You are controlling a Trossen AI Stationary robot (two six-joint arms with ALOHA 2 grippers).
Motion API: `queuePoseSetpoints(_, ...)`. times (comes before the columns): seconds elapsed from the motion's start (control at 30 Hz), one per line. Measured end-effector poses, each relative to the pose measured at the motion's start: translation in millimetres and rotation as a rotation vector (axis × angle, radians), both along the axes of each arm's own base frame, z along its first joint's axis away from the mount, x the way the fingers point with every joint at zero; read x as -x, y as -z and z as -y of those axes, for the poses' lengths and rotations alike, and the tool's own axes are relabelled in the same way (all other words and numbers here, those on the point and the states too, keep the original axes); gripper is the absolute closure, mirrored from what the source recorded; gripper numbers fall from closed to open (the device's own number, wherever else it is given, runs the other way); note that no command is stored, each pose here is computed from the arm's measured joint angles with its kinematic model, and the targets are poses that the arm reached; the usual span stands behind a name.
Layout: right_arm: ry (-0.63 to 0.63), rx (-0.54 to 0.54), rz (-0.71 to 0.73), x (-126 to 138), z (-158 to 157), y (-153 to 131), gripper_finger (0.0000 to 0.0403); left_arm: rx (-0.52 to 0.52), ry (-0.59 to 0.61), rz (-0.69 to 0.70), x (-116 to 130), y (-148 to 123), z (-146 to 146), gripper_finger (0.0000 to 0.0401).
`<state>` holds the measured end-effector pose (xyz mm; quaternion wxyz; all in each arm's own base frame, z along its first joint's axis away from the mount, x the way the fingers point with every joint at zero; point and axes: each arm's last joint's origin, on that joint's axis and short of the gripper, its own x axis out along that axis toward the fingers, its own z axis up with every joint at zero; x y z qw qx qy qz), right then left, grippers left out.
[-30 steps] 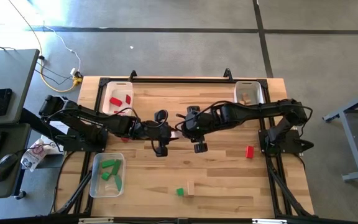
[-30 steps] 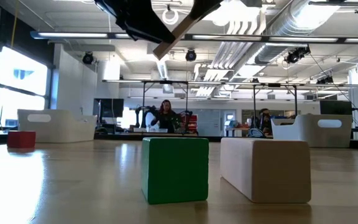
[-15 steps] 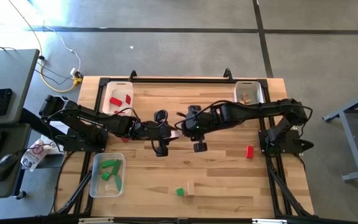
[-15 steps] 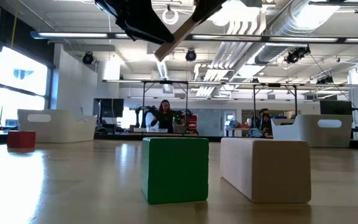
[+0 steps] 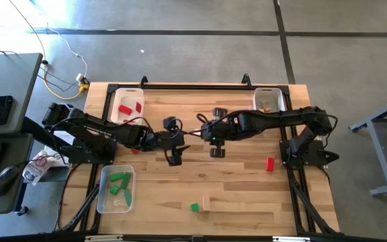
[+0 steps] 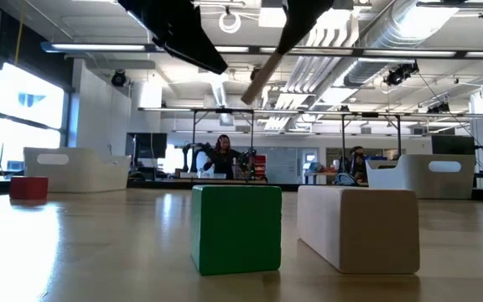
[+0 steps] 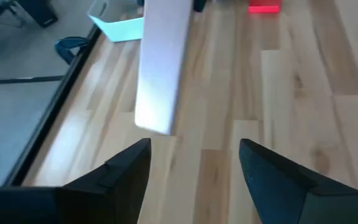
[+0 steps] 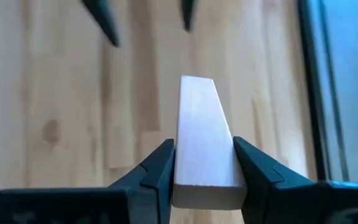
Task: Sort & place blocks by color
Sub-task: Put the light brown block into the gray bin
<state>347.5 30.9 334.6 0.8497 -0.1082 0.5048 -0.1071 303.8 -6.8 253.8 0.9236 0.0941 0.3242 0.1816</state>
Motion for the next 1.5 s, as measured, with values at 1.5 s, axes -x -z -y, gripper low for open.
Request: queuePoseSetpoints(1.5, 1.056, 0.469, -0.170, 106, 57, 101, 0.0294, -0.032, 0.022, -0.037, 1, 1, 0, 0.0174)
